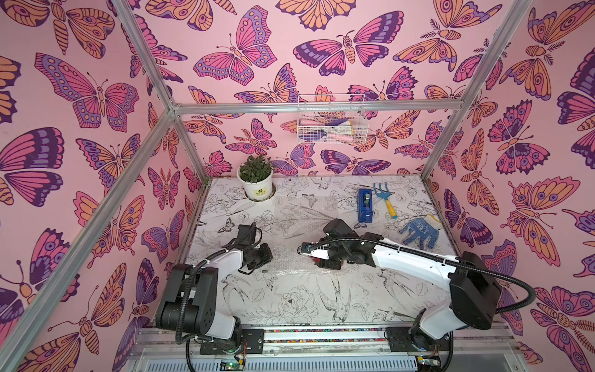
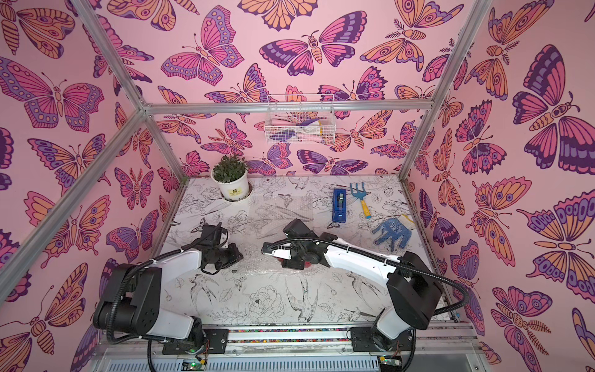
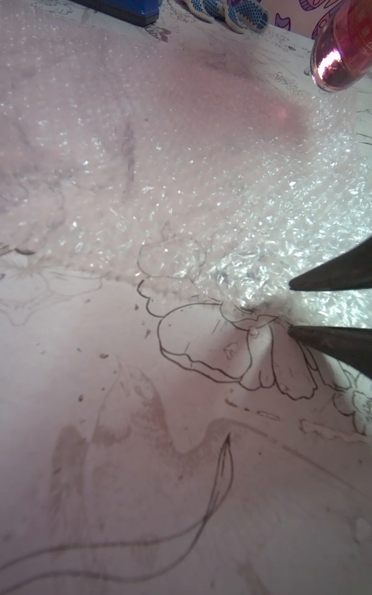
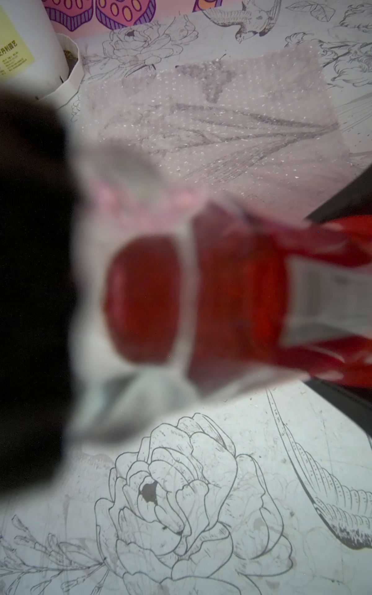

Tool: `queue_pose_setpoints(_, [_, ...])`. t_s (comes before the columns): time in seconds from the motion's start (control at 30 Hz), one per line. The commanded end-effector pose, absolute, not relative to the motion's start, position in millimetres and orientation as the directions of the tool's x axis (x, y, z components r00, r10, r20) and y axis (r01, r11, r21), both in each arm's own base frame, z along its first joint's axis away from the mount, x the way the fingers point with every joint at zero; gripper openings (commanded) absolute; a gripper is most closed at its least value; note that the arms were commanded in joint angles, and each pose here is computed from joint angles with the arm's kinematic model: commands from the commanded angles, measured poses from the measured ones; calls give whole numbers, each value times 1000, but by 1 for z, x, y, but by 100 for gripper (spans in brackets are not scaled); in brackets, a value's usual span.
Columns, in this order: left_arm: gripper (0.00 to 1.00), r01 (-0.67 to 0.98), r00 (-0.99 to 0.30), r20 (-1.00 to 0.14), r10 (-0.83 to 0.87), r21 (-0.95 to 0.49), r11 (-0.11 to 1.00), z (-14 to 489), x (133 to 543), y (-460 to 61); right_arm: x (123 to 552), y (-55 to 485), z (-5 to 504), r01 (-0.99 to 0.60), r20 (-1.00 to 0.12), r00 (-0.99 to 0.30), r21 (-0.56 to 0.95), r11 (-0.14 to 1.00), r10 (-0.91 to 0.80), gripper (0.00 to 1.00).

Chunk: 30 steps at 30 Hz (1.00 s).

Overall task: Wrap wine bottles in bubble wrap
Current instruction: Place the wine bottle on the bubble wrap.

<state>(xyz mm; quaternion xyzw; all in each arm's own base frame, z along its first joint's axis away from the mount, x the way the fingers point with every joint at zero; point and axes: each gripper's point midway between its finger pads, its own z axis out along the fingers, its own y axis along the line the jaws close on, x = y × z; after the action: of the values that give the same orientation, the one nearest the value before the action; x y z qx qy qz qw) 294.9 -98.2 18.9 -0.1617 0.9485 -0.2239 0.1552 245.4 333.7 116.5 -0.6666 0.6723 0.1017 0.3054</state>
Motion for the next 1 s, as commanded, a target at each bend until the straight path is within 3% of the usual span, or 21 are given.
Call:
queue_pose_setpoints(0.0, [23, -259, -920, -158, -358, -440, 860, 1, 276, -97, 253, 348, 122, -950, -549, 113, -303, 71, -828, 0])
queue_pose_setpoints(0.53, [24, -261, -921, -153, -357, -436, 861, -1, 277, -96, 241, 369, 62, -968, -413, 157, -243, -58, -897, 1])
queue_pose_setpoints(0.97, [30, -260, -923, -148, -355, -439, 860, -2, 279, -98, 252, 372, 30, -988, -297, 42, -156, 5, -954, 24])
